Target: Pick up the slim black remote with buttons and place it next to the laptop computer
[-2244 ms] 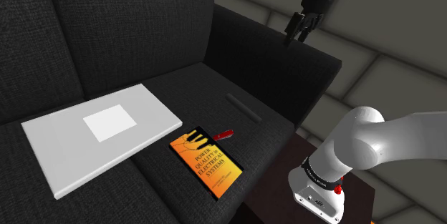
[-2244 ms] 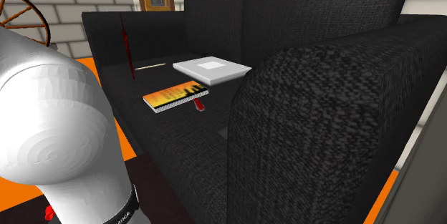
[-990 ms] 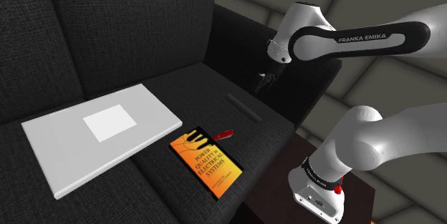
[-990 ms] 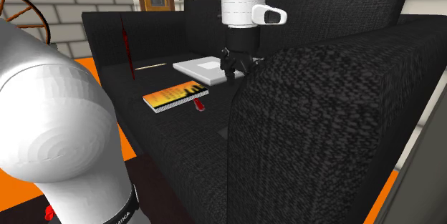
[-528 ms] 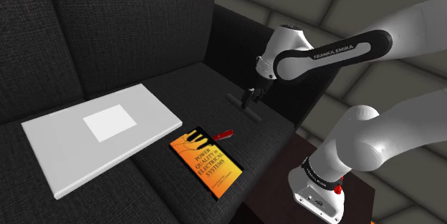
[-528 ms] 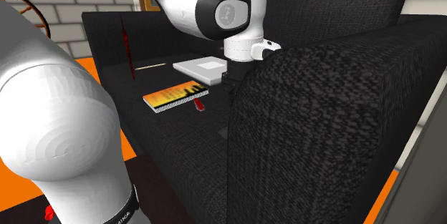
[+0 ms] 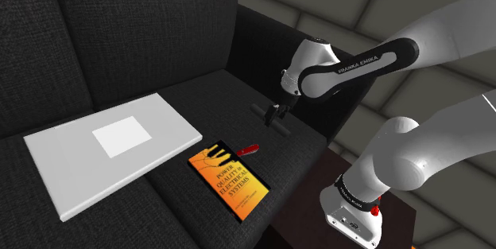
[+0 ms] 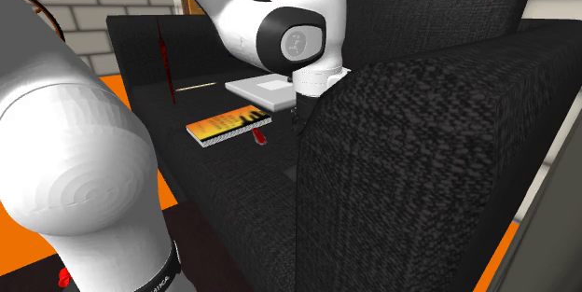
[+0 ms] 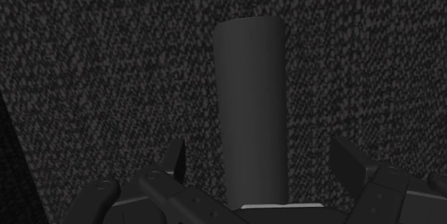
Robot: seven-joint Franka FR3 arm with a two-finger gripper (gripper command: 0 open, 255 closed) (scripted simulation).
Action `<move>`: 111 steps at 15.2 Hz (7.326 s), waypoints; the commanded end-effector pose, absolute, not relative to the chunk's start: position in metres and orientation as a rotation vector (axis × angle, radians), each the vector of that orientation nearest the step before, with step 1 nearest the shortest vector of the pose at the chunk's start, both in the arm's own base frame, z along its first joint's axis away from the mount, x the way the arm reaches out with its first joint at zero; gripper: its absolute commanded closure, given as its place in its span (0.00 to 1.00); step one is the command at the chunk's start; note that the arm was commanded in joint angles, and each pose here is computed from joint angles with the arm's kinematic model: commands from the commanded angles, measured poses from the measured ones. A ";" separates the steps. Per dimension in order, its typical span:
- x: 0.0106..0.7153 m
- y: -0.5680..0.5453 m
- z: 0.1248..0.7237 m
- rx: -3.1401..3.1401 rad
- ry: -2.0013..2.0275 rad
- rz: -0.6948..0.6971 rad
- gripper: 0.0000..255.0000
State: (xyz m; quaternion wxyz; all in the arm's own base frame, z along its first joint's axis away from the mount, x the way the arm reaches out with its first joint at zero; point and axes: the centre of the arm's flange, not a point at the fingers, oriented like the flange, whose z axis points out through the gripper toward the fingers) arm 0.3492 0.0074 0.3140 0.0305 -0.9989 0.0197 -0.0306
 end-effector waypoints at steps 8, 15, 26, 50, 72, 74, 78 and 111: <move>0.349 0.007 0.313 -3.079 0.061 -0.095 1.00; 0.349 0.007 0.313 -3.079 0.061 -0.095 1.00; 0.349 0.007 0.371 -3.079 0.061 -0.095 1.00; 0.348 0.166 0.432 -3.079 0.061 -0.095 1.00; 0.346 0.456 0.433 -3.079 0.061 -0.095 1.00; 0.346 0.483 0.433 -3.079 0.061 -0.095 1.00; 0.345 0.509 0.423 -3.079 0.061 -0.095 1.00; 0.342 0.506 0.390 -3.079 0.061 -0.095 0.00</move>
